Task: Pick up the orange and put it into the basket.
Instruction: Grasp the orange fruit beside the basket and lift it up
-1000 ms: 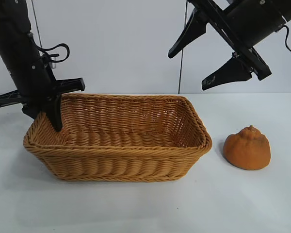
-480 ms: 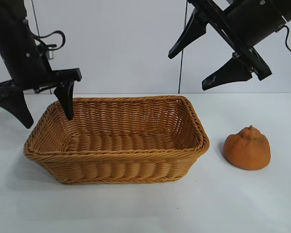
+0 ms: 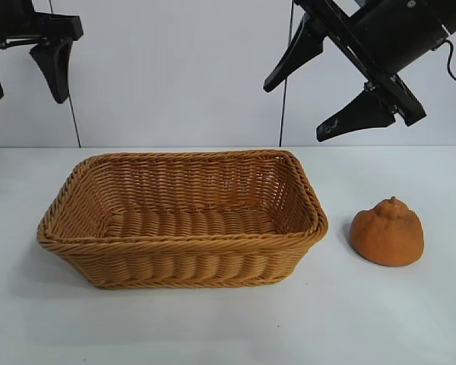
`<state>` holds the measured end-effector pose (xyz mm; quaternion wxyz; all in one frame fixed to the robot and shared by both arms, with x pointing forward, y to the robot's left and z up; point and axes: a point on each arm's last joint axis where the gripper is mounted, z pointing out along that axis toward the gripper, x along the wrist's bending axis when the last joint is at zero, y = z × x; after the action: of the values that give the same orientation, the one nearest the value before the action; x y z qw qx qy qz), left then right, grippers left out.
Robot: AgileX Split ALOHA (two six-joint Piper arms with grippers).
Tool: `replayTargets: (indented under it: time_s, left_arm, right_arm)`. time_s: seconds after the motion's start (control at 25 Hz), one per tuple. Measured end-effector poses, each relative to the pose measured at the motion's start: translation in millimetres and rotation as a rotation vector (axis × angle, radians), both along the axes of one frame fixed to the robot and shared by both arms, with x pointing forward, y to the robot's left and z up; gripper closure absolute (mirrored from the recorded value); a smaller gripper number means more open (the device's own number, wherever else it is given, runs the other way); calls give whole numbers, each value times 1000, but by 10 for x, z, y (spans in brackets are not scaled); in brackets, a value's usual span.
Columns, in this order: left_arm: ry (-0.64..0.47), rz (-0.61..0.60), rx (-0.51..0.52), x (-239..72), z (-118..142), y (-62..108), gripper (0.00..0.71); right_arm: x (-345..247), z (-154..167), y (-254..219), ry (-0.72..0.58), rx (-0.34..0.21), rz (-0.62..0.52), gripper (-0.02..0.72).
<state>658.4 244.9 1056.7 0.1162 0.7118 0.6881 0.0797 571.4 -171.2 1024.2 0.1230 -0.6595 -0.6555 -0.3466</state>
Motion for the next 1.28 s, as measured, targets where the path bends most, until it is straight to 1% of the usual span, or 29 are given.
replayTargets:
  time_s: [0.16, 0.24, 0.36, 0.44, 0.56, 0.68, 0.76, 0.88, 1.0, 1.08, 1.28]
  left_arm:
    - [-11, 66, 7, -3, 68, 312, 137]
    - [-28, 88, 10, -34, 141, 412, 137]
    - [-42, 81, 10, -170, 256, 430, 137]
    - [-39, 64, 11, -328, 315, 430, 137]
    - [-14, 41, 18, -648, 345, 435, 137]
    - [14, 21, 29, -1051, 343, 452, 137]
    - [7, 16, 29, -1354, 386, 461, 137]
    - [-1, 10, 31, -1826, 382, 476, 137]
    - [-1, 10, 31, -2273, 284, 490, 137]
    - [-7, 10, 31, -2545, 169, 499, 137]
    - [-126, 13, 26, -3098, -74, 517, 137]
  right_arm:
    - [-1, -3, -3, -1, -5, 2, 156]
    - [-1, -4, -4, -2, -8, 4, 156]
    - [-1, -5, -6, -3, -11, 5, 156]
    - [-2, -7, -7, -3, -13, 6, 156]
    - [-2, -7, -6, -2, -13, 7, 156]
    - [-2, -7, -6, -2, -13, 7, 156]
    - [-2, -7, -6, -2, -13, 7, 156]
    - [-2, -7, -6, -2, -13, 7, 156]
    - [-2, -7, -6, -2, -13, 7, 156]
    - [-3, -7, -6, -2, -13, 7, 156]
    - [-3, -7, -6, -2, -13, 7, 156]
